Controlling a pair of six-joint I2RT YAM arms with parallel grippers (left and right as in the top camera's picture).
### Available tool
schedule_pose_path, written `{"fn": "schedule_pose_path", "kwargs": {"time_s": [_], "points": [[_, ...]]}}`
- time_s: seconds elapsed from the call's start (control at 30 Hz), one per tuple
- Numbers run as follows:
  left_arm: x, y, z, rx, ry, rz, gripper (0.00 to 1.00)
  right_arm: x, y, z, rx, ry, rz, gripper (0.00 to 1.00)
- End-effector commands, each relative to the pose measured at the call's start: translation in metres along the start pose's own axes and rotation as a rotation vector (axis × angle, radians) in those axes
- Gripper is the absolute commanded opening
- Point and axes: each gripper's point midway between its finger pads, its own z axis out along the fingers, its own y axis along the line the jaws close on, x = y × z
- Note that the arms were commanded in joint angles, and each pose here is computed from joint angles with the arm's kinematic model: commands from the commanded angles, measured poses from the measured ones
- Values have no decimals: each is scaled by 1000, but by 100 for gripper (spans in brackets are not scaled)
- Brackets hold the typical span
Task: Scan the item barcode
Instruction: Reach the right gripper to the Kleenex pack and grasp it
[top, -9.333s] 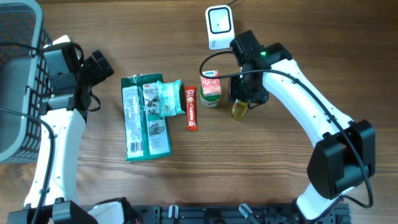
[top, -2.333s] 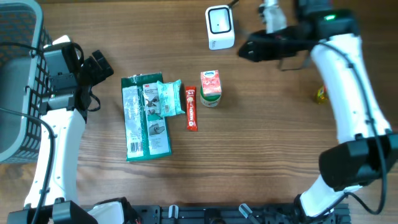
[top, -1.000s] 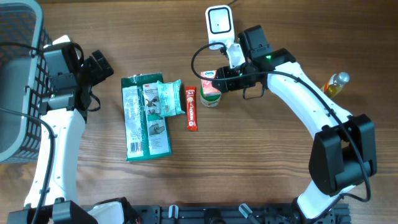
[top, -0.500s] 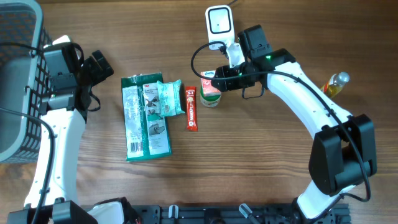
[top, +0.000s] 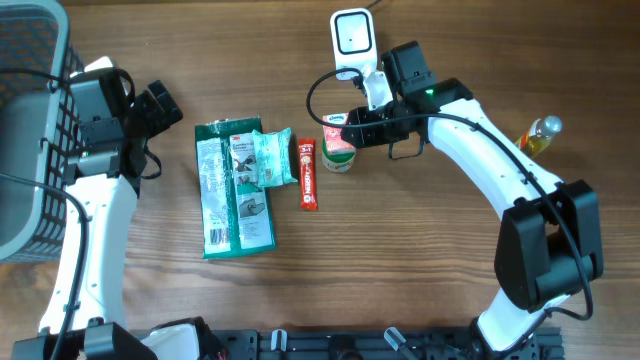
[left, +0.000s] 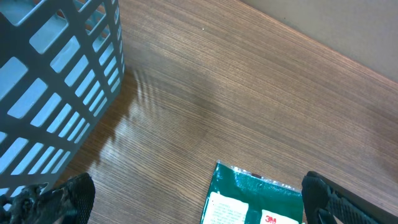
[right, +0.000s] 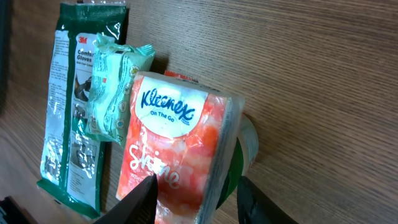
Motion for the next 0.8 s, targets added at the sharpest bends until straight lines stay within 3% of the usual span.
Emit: {"fn": "schedule_pose_path", "kwargs": {"time_s": [0.0,0.77], "points": [[-8,0,-4,-1,-23,5,100,9,2,11,-18,38,12,42],[-8,0,-4,-1,-23,4,100,21,3,20,-18,67,10,33]]}}
